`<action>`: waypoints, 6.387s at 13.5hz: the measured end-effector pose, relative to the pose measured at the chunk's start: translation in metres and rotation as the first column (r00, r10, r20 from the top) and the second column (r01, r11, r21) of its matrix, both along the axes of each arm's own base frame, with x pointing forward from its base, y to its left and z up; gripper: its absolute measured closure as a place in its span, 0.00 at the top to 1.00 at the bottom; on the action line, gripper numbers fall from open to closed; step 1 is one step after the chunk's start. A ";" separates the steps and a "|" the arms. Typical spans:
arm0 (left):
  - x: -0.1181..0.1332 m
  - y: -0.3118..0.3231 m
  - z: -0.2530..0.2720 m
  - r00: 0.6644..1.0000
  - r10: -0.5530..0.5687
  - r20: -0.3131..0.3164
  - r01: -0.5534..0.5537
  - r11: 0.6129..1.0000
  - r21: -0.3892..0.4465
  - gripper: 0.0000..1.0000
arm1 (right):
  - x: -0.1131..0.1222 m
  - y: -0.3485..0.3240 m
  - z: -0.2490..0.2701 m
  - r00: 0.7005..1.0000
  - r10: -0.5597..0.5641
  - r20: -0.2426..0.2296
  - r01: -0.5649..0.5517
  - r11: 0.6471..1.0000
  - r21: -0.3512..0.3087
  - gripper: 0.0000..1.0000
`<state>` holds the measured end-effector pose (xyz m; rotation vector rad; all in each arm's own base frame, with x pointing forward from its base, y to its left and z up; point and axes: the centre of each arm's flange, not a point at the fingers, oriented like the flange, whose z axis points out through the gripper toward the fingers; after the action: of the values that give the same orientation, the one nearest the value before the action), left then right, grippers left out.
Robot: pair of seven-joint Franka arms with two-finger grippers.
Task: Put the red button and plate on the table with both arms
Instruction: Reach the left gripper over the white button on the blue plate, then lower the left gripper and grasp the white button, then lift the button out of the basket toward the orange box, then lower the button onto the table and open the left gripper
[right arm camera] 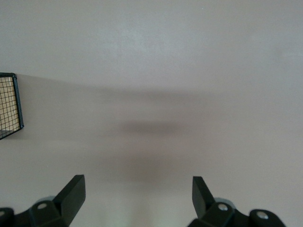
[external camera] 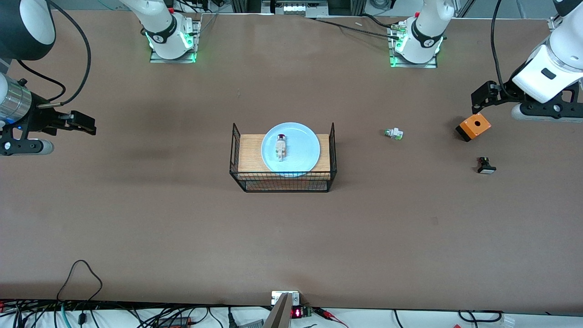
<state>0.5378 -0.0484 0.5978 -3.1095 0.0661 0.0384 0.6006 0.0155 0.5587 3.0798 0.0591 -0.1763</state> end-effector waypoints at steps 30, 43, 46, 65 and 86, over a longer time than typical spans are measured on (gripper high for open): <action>-0.005 -0.397 -0.122 0.997 0.078 -0.014 -0.079 0.960 -0.268 1.00 | 0.001 -0.004 0.000 1.000 -0.006 0.005 0.006 1.000 0.000 1.00; -0.030 -0.484 -0.242 0.971 0.049 0.235 -0.016 0.990 -0.141 1.00 | 0.004 -0.015 -0.008 1.000 -0.026 -0.008 0.026 1.000 -0.002 1.00; -0.035 -0.490 -0.250 0.959 0.051 0.279 -0.019 0.993 -0.116 0.97 | 0.004 -0.016 -0.008 1.000 -0.028 -0.008 0.028 1.000 -0.002 1.00; 0.003 -0.352 -0.097 0.988 0.092 0.121 -0.103 0.991 0.088 0.34 | 0.006 -0.043 -0.014 0.996 -0.084 -0.018 0.084 0.996 0.023 1.00; 0.093 -0.022 -0.348 0.970 -0.222 -0.098 0.222 0.975 -0.008 0.34 | 0.009 -0.085 -0.028 0.986 -0.164 -0.042 0.168 0.980 0.105 1.00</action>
<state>0.6313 -0.0707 0.2498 -3.0731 0.4150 0.1854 0.6093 -0.0692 0.5311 3.1894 -0.1942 -0.2386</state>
